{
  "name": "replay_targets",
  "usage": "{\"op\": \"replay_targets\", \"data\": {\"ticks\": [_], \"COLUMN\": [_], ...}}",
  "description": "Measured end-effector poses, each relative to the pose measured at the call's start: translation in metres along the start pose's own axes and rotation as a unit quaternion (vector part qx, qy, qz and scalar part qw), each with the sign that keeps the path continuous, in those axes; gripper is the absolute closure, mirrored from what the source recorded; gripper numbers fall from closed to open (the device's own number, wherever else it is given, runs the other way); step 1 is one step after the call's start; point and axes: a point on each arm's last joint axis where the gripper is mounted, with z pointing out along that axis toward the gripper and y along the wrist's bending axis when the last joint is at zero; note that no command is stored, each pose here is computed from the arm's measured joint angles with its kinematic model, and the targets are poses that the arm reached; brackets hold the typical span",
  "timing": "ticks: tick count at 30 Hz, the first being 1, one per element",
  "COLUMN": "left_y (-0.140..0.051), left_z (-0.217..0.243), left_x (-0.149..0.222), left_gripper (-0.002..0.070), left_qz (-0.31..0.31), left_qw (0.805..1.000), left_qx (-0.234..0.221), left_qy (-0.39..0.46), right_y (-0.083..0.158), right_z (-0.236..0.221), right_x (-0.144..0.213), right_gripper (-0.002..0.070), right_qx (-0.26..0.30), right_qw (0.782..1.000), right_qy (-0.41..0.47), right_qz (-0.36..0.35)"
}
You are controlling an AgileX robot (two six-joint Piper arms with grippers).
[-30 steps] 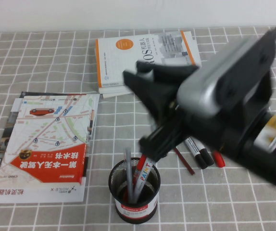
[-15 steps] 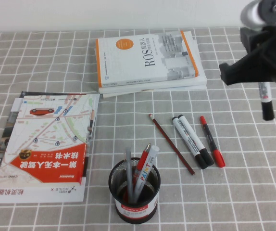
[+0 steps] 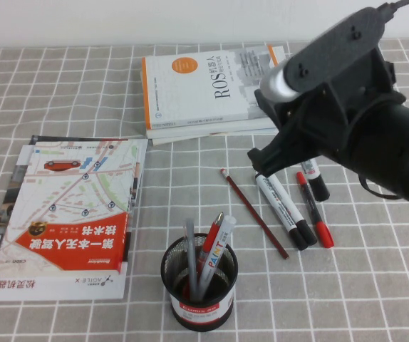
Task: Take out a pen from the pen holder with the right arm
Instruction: 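Take a marker out of the pen holder and lay it on the table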
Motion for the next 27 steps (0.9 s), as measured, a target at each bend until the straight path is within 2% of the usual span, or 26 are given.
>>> {"op": "replay_targets", "data": {"ticks": [2,7,11,14,20,27], "left_y": [0.0,0.0,0.0,0.0,0.0,0.0], "left_z": [0.0,0.0,0.0,0.0,0.0,0.0], "left_x": [0.0,0.0,0.0,0.0,0.0,0.0], "left_gripper": [0.0678,0.0678,0.0678,0.0678,0.0678,0.0678], "left_qz": [0.0,0.0,0.0,0.0,0.0,0.0], "left_qw": [1.0,1.0,1.0,1.0,1.0,1.0], "left_qx": [0.0,0.0,0.0,0.0,0.0,0.0], "left_qy": [0.0,0.0,0.0,0.0,0.0,0.0], "right_y": [-0.002,-0.021,-0.042,-0.058,-0.064,-0.07], "right_z": [0.003,0.011,0.012,0.01,0.016,0.058], "right_x": [0.004,0.014,0.03,0.044,0.066,0.072], "right_gripper": [0.0587,0.0587,0.0587,0.0587,0.0587,0.0587], "right_qx": [-0.017,-0.093,-0.134,-0.127,-0.098,-0.096], "right_qw": [1.0,0.986,0.964,0.946,0.922,0.891], "right_qy": [0.001,0.008,0.078,0.14,0.248,0.356], "right_qz": [0.016,0.136,0.217,0.263,0.282,0.266]}}
